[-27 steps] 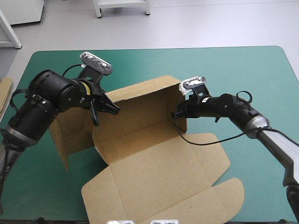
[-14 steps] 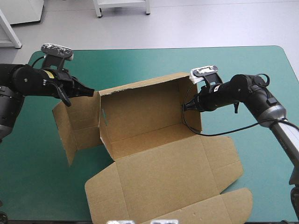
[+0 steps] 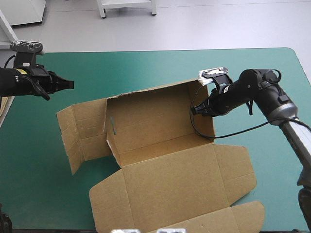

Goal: Fold the box

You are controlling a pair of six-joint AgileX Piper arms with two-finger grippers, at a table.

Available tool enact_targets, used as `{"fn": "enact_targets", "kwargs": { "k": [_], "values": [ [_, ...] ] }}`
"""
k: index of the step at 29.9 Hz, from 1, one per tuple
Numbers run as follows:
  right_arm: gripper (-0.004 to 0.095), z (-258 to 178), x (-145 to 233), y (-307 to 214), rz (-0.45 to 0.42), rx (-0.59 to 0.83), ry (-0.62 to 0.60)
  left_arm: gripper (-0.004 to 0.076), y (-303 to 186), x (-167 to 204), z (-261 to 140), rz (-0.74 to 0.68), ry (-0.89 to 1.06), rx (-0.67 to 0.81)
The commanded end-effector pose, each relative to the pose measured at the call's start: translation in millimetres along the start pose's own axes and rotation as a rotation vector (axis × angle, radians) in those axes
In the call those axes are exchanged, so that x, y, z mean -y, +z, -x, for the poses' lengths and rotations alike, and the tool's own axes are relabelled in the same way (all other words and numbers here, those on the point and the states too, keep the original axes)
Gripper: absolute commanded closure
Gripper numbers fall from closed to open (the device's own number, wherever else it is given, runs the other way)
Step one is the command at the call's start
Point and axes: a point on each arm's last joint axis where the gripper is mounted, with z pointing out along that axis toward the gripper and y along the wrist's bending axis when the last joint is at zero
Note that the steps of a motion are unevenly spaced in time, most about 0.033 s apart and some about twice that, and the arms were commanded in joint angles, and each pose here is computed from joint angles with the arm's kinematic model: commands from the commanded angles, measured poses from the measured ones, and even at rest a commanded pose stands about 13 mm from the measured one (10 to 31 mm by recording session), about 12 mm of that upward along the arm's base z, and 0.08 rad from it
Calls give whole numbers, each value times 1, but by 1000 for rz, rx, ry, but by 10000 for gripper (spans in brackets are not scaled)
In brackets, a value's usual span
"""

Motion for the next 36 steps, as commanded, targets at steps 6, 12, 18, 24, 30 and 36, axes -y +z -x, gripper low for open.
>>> {"fn": "enact_targets", "kwargs": {
  "k": [6, 12, 18, 24, 30, 36],
  "values": [
    [908, 18, 9, 35, 27, 24, 36, 731, -25, 2, 11, -6, -7, 140],
    [908, 26, 19, 63, 6, 52, -10, 731, -25, 2, 11, -7, -7, 140],
    [827, 35, 18, 53, -14, 168, -64, 731, -24, 2, 10, -11, -5, 128],
    [485, 47, 13, 36, -9, 231, -75, 731, -24, 2, 10, -11, -3, 129],
    [302, 58, 9, 13, -32, 237, -84, 731, -24, 2, 10, -11, -1, 128],
    [302, 56, 8, -2, -74, 149, -109, 730, -24, 2, 10, -11, 3, 128]
  ]
}}
